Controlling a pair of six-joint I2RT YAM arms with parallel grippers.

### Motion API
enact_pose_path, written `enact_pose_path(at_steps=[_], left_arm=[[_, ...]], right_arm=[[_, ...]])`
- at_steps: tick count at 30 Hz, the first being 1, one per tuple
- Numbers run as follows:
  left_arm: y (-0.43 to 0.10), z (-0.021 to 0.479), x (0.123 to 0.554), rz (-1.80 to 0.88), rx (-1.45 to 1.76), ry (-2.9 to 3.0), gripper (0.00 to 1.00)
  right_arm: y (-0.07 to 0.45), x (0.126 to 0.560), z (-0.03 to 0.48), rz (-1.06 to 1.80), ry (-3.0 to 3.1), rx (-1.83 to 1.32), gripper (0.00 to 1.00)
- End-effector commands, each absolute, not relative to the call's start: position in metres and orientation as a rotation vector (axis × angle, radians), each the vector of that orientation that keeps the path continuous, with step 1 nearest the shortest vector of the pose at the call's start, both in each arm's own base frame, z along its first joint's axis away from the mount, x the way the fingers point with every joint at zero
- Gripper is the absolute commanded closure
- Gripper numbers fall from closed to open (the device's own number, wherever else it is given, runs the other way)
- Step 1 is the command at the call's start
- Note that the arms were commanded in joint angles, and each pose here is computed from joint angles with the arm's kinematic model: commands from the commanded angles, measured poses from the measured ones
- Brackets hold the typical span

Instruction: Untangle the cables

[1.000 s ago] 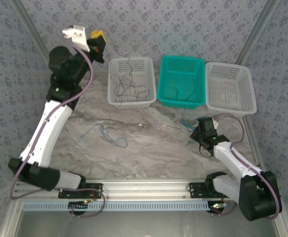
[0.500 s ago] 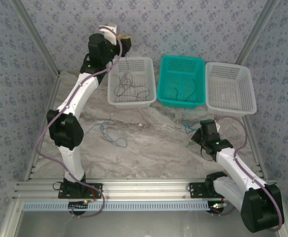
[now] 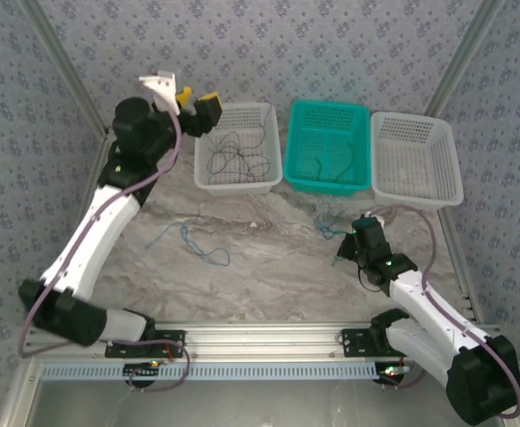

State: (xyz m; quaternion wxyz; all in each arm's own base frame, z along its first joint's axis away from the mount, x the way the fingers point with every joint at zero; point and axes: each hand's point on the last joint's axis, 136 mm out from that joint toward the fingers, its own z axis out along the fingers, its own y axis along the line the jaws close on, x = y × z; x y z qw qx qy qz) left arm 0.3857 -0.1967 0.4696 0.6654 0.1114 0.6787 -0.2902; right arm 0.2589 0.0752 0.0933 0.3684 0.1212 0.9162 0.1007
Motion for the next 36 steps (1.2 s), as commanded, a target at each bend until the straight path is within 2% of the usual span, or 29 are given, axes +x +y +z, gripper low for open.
enact_pose_path(at_steps=[1, 9, 17, 23, 28, 36], left_arm=[[-0.225, 0.411, 0.361, -0.702, 0.283, 1.701, 0.22], [-0.251, 0.306, 0.327, -0.791, 0.252, 1.897, 0.22], [-0.25, 0.193, 0.314, -0.75, 0.202, 2.167, 0.2], [-0.246, 0.158, 0.305, -0.771, 0.14, 2.242, 0.2], [-0.24, 0.133, 0.291, -0.806, 0.095, 2.277, 0.2], [-0.256, 0.12, 0.255, -0.898, 0.288, 2.259, 0.19]], right_arm=[[0.107, 0.275, 0.124, 0.322, 2.244, 0.137, 1.0], [0.189, 0.273, 0.125, 0.459, 2.246, -0.159, 1.0], [0.228, 0.267, 0.099, 0.476, 2.328, -0.277, 1.0], [0.245, 0.261, 0.083, 0.485, 2.374, -0.333, 1.0], [0.227, 0.274, 0.076, 0.342, 2.432, -0.202, 1.0], [0.239, 0.276, 0.072, 0.434, 2.453, -0.225, 1.0]])
